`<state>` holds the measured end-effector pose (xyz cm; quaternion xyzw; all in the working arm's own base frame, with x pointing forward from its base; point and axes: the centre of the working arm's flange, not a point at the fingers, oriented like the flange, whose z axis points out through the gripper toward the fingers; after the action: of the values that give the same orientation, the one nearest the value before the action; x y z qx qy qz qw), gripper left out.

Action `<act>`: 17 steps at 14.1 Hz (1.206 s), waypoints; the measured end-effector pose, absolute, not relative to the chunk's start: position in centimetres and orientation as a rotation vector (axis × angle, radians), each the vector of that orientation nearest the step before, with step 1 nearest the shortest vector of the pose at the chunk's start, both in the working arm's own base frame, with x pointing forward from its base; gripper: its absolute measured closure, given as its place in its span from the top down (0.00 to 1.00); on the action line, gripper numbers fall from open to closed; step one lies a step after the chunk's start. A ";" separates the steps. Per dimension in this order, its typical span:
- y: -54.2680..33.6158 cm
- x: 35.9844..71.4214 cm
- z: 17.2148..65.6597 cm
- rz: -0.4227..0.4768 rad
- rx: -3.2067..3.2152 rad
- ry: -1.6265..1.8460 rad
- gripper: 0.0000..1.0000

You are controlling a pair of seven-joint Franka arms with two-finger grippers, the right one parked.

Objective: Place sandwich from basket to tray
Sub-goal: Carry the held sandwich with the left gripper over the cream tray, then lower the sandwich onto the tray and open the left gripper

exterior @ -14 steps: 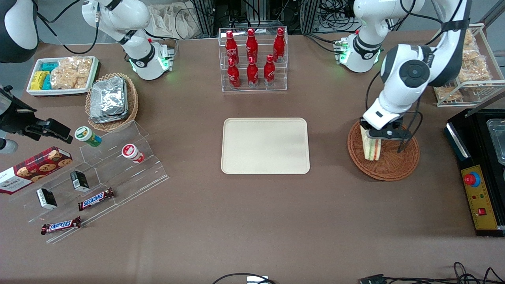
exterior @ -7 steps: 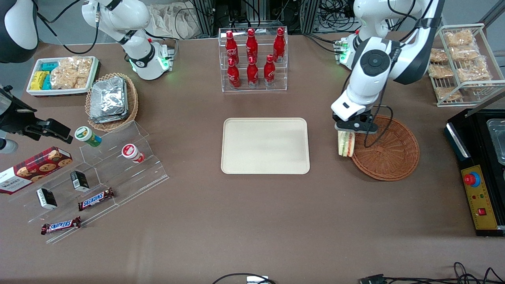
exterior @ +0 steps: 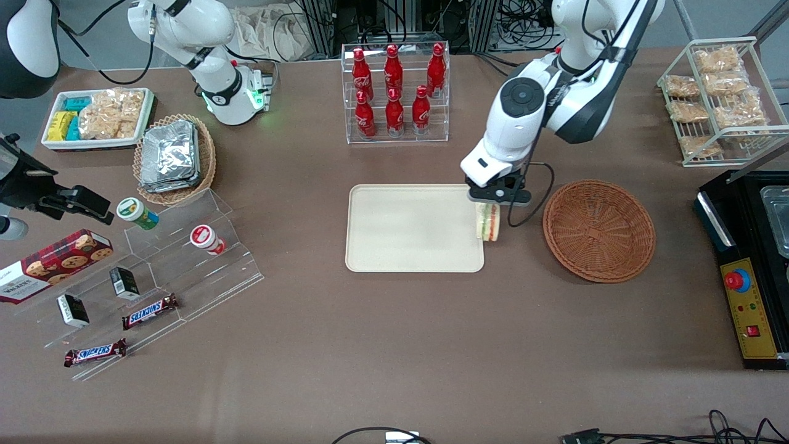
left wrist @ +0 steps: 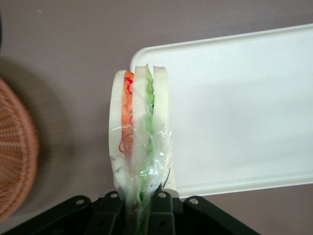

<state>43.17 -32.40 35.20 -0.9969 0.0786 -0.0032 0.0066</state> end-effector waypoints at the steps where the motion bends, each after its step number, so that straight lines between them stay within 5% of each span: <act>1: -33.2 43.1 34.9 0.002 -3.124 0.262 0.18; 17: -39.4 43.9 23.9 0.112 -3.033 0.248 0.15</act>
<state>43.91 -39.42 23.86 -0.9948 0.0815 0.0367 0.0484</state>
